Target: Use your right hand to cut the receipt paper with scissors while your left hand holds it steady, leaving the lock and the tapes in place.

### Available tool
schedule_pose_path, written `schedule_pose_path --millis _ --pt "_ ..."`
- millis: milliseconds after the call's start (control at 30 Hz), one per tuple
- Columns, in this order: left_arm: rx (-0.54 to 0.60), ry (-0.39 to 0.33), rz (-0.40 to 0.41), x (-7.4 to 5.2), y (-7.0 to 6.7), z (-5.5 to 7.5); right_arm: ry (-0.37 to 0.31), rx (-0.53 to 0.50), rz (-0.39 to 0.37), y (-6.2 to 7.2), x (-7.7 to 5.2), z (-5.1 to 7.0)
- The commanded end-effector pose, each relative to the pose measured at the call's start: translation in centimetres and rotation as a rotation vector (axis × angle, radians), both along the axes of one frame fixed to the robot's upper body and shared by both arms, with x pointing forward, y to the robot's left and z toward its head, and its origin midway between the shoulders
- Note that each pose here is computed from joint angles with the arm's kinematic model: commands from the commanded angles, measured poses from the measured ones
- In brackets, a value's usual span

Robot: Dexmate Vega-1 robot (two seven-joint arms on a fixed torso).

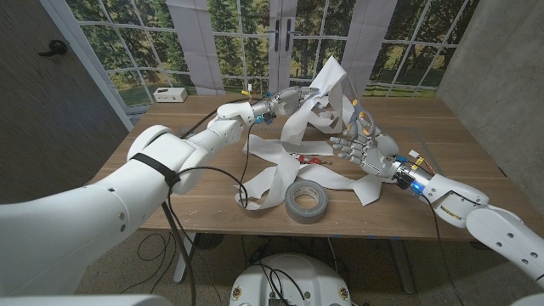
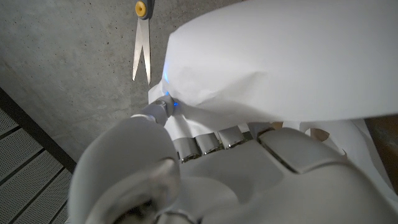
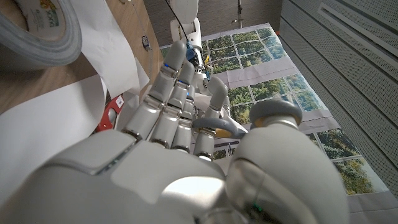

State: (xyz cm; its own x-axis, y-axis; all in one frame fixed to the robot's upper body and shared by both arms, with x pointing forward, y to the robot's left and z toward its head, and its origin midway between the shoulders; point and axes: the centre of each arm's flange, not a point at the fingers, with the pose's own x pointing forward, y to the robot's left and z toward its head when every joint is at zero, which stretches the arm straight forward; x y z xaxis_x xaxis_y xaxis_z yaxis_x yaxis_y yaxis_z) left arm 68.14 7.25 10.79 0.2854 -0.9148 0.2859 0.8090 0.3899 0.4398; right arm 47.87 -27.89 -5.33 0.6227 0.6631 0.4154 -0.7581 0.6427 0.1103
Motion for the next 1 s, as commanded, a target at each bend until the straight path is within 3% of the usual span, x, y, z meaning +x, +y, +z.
schedule_pose_path --millis 33,433,667,1000 --pt "-0.01 0.066 -0.017 0.22 -0.13 -0.17 -0.01 -0.003 -0.008 -0.11 -0.07 -0.08" --pt "-0.011 0.087 -0.012 0.32 -0.4 0.27 -0.028 -0.03 -0.012 -0.31 0.07 0.01" --pt "-0.004 0.058 -0.015 0.08 -0.66 0.6 -0.034 -0.05 -0.022 -0.53 -0.1 -0.08" --pt "-0.032 0.156 -0.104 -0.28 -0.66 0.25 -0.035 -0.075 -0.014 -0.74 -0.1 -0.11"
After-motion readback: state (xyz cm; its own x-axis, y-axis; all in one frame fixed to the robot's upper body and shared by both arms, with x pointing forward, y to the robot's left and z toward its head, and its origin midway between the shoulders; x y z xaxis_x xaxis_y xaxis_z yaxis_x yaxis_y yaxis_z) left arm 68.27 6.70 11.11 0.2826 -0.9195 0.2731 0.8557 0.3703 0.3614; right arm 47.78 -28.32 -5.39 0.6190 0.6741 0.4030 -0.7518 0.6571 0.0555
